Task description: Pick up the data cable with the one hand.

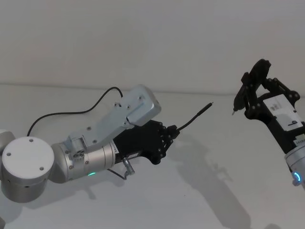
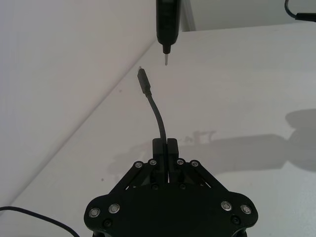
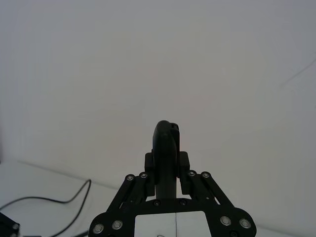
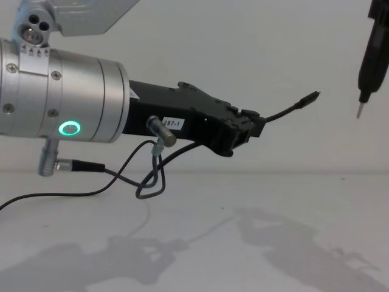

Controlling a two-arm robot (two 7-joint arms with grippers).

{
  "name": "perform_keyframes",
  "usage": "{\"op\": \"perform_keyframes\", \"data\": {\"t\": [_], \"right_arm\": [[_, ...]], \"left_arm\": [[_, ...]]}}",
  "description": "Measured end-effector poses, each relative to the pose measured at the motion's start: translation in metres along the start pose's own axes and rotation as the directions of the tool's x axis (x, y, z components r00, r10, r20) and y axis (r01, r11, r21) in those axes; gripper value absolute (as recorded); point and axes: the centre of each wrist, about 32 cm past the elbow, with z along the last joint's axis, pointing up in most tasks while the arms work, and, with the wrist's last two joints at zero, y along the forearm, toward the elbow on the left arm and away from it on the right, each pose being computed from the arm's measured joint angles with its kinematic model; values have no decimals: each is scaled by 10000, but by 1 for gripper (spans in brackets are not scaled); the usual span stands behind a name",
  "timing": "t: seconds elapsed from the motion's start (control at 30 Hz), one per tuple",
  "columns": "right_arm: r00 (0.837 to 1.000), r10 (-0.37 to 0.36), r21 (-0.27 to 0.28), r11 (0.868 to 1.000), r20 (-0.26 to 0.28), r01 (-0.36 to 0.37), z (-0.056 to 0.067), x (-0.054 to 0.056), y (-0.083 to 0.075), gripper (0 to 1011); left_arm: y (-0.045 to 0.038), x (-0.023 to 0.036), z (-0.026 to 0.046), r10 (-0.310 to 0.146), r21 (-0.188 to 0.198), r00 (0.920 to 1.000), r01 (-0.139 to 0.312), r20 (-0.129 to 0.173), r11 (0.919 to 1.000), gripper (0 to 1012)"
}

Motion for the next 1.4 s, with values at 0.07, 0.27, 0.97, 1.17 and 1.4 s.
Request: {"op": "perform_keyframes", "data": {"t": [0.07,0.27,0.97,1.17,1.4], "right_arm": [[10000,38,75,10000,-69,-37,12,1,4,268],[9990,220,327,9992,-386,-208,52,4,30,268],[9893,767,726,9950,-1238,-681,112,-1,129,268],[9872,885,739,9941,-1327,-792,117,-4,148,268],[9862,1012,693,9933,-1309,-927,123,-4,171,268]], "left_arm": [[0,1,4,7,-21,10000,-7,-2,10000,46],[-1,2,12,18,-63,10000,-18,-7,10000,46],[-2,5,22,37,-117,10000,-37,-11,9999,46],[-2,4,22,36,-120,10000,-37,-14,9999,46],[-3,4,22,36,-120,10000,-36,-13,9999,46]]}}
